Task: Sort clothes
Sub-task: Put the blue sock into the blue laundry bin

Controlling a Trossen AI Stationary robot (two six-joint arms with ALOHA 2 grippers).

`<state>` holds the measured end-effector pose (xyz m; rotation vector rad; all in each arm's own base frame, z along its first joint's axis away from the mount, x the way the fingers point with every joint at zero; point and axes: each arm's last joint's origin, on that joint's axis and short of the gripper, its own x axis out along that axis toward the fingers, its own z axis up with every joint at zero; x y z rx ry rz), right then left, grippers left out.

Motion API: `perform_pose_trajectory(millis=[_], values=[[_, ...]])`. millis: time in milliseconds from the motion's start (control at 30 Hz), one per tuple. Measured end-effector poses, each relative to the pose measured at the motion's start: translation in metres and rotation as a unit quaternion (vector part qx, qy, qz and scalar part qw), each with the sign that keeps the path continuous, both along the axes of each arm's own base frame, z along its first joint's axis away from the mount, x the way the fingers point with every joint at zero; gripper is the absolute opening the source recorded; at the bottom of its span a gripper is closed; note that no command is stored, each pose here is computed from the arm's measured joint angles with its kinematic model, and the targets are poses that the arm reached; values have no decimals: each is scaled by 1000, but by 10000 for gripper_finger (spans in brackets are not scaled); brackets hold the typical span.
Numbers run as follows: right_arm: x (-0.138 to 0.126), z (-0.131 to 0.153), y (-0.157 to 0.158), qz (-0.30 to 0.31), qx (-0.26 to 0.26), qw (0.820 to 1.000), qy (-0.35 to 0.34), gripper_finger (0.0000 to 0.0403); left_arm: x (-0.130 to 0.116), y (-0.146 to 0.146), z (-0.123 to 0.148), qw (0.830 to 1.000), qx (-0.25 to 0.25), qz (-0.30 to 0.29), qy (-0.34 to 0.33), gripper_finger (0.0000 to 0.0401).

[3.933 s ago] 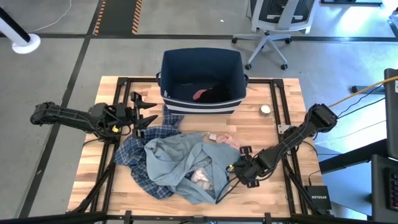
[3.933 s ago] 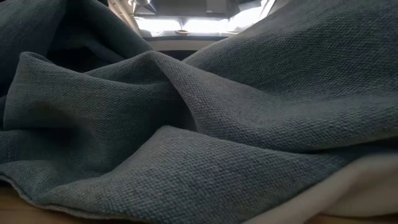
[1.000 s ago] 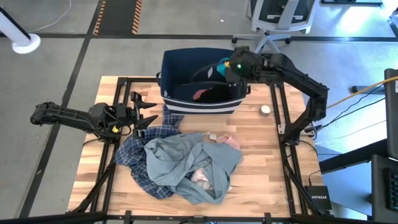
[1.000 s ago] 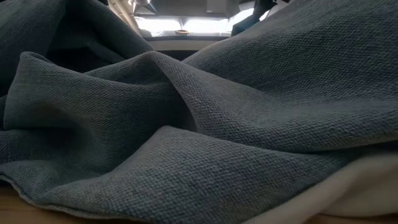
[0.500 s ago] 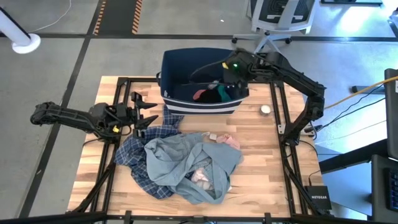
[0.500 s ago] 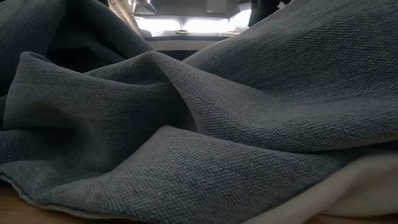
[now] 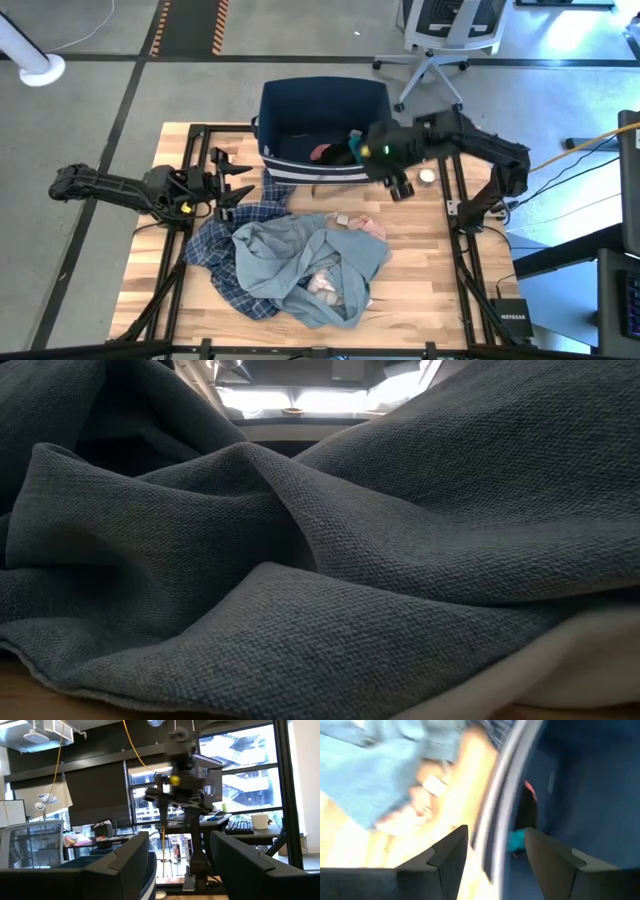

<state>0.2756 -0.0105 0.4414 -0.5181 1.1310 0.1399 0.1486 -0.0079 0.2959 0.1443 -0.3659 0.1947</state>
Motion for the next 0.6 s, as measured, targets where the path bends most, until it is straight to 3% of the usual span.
perform_pose_trajectory(millis=[200, 433, 600], values=[[-1, -12, 60, 46, 19, 999, 17, 214, 0, 0, 0, 1000, 0, 0, -1, 208], [-16, -55, 115, 67, -10, 996, 63, 214, 0, 0, 0, 1000, 0, 0, -1, 208], [-29, -92, 147, 69, 14, 996, 44, 214, 0, 0, 0, 1000, -1, 0, -3, 208]])
